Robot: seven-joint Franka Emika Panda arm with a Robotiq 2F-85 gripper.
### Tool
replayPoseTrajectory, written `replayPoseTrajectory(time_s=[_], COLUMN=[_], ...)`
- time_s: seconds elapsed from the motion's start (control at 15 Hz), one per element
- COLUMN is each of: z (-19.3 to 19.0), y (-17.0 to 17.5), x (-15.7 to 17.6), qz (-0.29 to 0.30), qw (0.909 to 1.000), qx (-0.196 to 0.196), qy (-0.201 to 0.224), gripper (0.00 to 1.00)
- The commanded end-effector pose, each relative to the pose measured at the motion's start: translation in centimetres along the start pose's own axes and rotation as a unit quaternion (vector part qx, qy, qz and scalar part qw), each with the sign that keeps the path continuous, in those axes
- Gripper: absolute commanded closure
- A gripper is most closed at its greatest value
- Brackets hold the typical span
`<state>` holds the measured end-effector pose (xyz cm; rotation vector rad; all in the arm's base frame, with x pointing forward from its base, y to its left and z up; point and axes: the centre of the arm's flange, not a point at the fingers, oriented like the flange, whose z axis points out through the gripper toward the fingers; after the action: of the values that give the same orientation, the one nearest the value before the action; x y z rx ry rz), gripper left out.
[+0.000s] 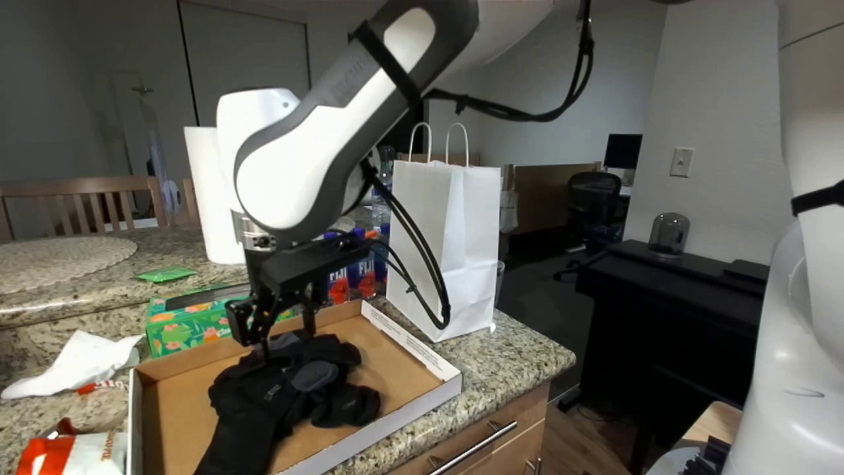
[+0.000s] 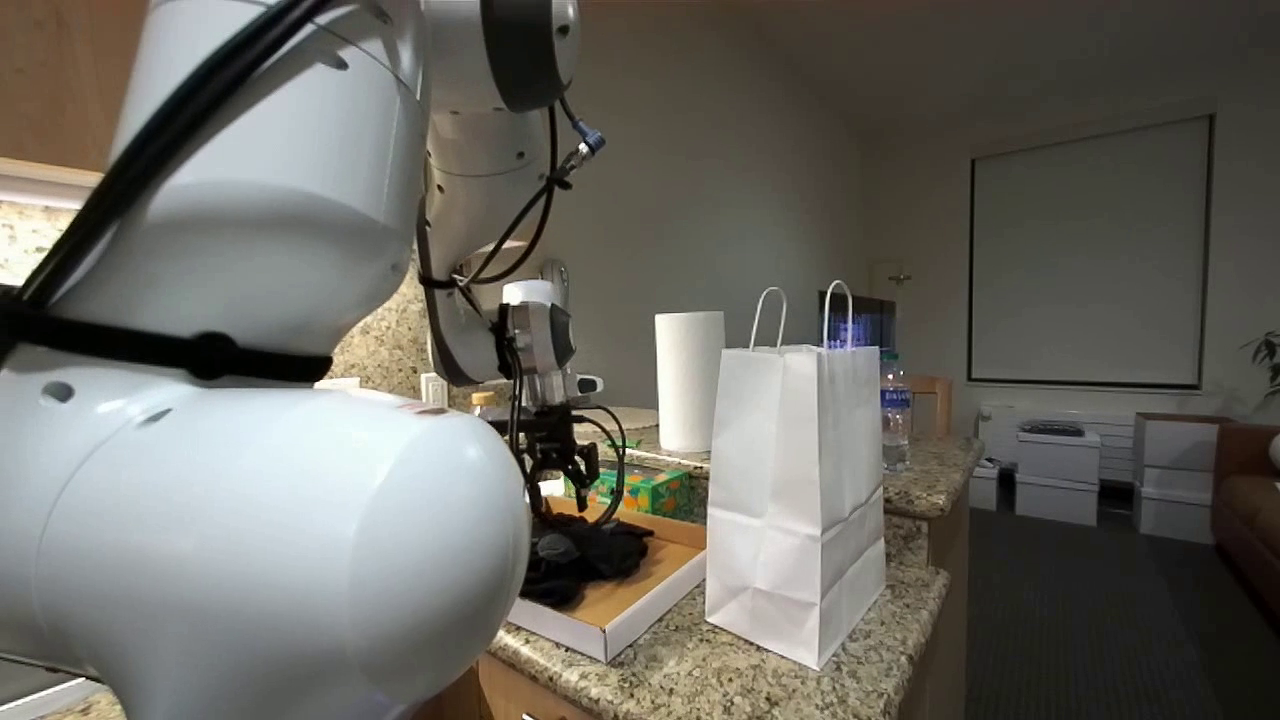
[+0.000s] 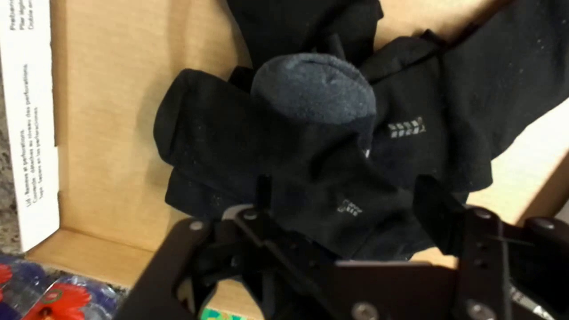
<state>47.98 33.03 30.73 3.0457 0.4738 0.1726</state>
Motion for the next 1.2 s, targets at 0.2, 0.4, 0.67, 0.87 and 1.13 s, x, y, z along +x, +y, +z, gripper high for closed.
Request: replayPoseTrajectory(time_s=[0.2, 0.4, 0.67, 0.87, 1.13], z=[4.8, 5.9, 5.8, 5.0, 4.1], y=[0.6, 0.8, 0.9, 0.9, 1.0], x=[0.4, 0.3, 0.1, -0.3, -0.7], qz=[-0.010, -0.014, -0.013, -0.015, -0.019], qw=[0.9990, 0.9980, 0.9971, 0.9971, 0.9967], qx=[0.015, 0.023, 0.037, 0.040, 0.045], qy=[-0.041, -0.058, -0.066, -0.063, -0.064], gripper=[0.25, 0.40, 0.66, 0.84, 0.92])
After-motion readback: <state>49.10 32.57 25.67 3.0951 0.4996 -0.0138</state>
